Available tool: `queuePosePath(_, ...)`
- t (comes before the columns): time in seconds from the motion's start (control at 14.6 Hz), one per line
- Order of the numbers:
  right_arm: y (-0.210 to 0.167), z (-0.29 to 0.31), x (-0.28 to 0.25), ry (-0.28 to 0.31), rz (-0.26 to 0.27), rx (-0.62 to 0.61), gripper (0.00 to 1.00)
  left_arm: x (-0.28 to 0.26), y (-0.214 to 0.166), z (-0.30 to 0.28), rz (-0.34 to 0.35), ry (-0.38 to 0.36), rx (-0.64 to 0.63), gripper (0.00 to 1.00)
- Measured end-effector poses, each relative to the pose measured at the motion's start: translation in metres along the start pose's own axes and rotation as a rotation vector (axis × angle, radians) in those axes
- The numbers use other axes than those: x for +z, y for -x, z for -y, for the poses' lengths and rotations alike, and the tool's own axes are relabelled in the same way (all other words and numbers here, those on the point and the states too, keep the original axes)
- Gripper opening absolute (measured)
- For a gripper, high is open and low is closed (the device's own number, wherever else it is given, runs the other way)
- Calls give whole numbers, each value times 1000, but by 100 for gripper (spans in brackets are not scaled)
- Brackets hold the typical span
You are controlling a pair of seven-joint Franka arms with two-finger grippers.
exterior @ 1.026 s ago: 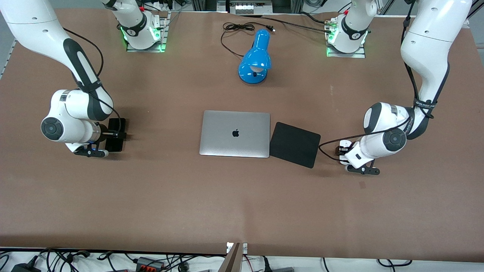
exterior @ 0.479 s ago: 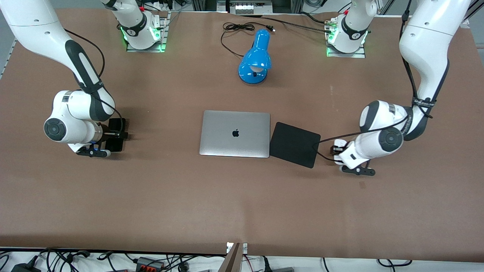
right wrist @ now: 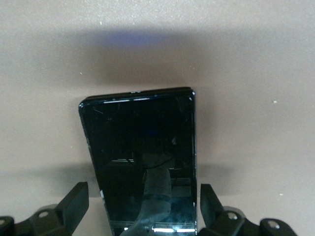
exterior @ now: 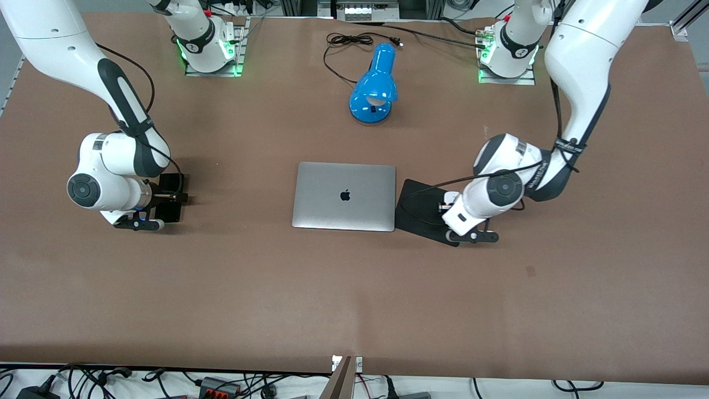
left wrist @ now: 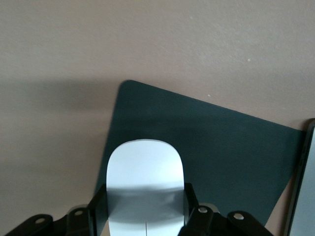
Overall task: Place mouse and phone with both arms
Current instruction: 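Carry the mouse onto the black pad with the left gripper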
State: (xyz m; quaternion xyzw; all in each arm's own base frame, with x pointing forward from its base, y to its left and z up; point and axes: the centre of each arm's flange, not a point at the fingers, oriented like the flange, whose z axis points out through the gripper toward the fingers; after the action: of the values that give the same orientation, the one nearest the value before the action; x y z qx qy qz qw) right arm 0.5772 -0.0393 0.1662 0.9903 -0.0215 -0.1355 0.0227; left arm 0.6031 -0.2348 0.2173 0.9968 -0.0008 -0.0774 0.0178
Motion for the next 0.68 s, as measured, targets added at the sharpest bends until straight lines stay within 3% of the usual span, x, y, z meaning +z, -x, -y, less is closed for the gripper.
queuePosePath(0.68, -1, 0, 5, 11, 1, -18, 98, 29, 2, -21, 24, 10, -9, 63)
